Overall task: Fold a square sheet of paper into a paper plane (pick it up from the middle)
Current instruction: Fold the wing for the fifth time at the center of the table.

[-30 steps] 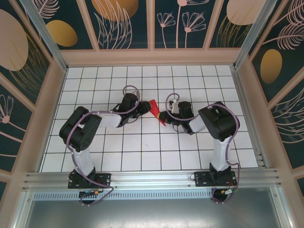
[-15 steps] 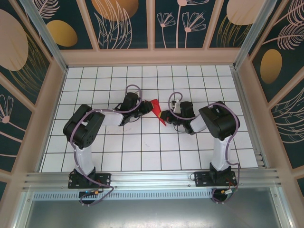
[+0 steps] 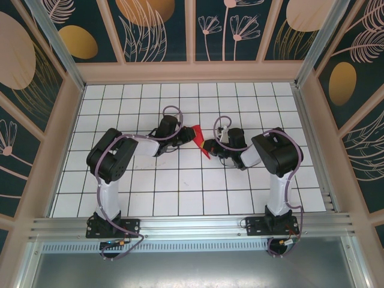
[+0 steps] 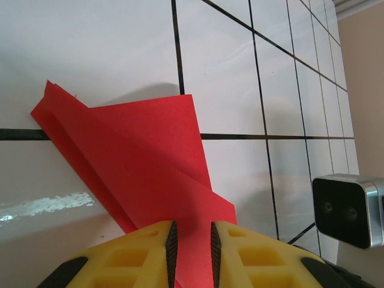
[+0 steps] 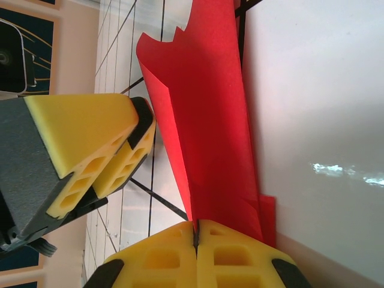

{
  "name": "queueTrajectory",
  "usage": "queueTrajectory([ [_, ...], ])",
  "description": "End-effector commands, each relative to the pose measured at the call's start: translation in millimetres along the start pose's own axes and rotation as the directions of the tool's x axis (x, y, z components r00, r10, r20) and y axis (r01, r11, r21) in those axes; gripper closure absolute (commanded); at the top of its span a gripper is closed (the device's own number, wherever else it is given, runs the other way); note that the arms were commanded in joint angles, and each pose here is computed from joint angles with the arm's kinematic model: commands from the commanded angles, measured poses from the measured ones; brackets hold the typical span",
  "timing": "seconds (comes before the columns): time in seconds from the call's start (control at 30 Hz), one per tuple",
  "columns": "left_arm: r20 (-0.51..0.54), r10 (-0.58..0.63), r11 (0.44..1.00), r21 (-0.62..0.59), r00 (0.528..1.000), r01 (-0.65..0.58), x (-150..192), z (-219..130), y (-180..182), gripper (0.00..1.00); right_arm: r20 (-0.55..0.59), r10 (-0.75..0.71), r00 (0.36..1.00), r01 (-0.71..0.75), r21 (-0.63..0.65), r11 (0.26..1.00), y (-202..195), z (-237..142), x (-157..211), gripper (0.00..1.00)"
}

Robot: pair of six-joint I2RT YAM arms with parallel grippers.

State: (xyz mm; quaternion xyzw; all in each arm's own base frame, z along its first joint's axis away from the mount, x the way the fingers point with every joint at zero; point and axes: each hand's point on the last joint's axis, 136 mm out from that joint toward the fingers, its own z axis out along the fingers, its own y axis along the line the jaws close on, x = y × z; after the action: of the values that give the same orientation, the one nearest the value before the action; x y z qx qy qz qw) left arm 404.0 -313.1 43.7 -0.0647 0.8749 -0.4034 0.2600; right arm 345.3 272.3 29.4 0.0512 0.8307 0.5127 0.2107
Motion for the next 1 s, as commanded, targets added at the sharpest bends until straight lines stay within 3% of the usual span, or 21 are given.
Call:
queueTrajectory([
  [0.0,-0.005,0.033,0.999,0.019,0.999,-0.033,-0.3,7.3,-5.5,0.75,-0.026,0.069,0.997,-0.067,0.084,0.994,-30.5,0.9,10.5,1.0],
  [0.63,-0.02,0.039,0.999,0.0,0.999,-0.039,2.6,20.2,4.7,0.74,-0.039,0.084,0.996,-0.08,0.104,0.991,-37.4,0.5,15.1,1.0],
  [0.97,-0.056,0.029,0.995,-0.09,0.998,-0.034,9.7,26.4,25.4,0.75,-0.046,0.081,0.996,-0.076,0.101,0.992,-34.2,1.5,13.7,1.0],
])
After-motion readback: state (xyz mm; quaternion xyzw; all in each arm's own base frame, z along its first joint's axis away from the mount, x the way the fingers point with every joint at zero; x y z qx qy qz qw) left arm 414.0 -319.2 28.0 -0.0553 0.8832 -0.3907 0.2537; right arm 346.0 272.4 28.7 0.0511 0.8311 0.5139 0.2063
